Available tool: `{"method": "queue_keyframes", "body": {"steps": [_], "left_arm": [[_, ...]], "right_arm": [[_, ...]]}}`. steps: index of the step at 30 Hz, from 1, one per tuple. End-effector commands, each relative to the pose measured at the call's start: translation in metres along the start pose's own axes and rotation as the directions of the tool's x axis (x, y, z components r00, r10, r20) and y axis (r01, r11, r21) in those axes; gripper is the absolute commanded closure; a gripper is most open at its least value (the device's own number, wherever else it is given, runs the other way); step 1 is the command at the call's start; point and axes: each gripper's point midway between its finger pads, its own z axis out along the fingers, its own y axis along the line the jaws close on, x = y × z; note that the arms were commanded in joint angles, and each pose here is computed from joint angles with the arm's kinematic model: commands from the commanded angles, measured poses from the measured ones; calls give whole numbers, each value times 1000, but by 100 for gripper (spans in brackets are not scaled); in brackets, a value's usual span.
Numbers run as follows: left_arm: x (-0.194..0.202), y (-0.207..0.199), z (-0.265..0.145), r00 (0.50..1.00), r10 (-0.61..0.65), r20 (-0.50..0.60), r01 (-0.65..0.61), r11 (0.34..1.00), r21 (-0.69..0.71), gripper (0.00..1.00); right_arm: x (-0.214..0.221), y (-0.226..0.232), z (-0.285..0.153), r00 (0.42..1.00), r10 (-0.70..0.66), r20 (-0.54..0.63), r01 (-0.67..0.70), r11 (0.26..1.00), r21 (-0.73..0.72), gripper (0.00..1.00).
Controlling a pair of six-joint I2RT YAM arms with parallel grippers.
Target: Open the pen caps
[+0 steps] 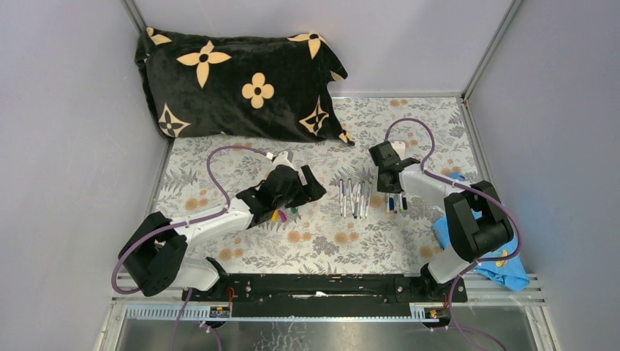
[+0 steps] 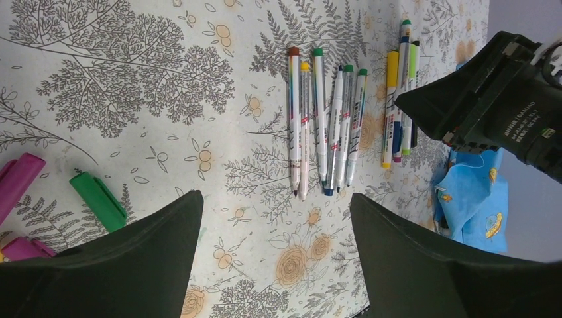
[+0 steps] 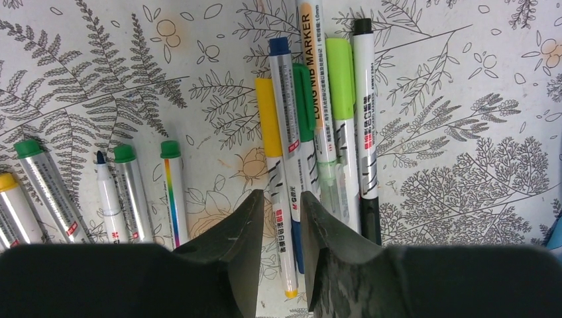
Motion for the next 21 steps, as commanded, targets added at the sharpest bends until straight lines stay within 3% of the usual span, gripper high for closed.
{"method": "queue_keyframes", "body": {"steps": [1, 21], "left_arm": [[-6, -15, 0, 999, 18, 27, -20, 998, 67, 12], [-4, -10, 0, 1000, 5, 29, -7, 998, 62, 12]], "right_arm": [[-10, 7, 3, 1000, 7, 15, -6, 1000, -30, 67], [16, 8, 14, 999, 4, -52, -6, 999, -43, 68]]}}
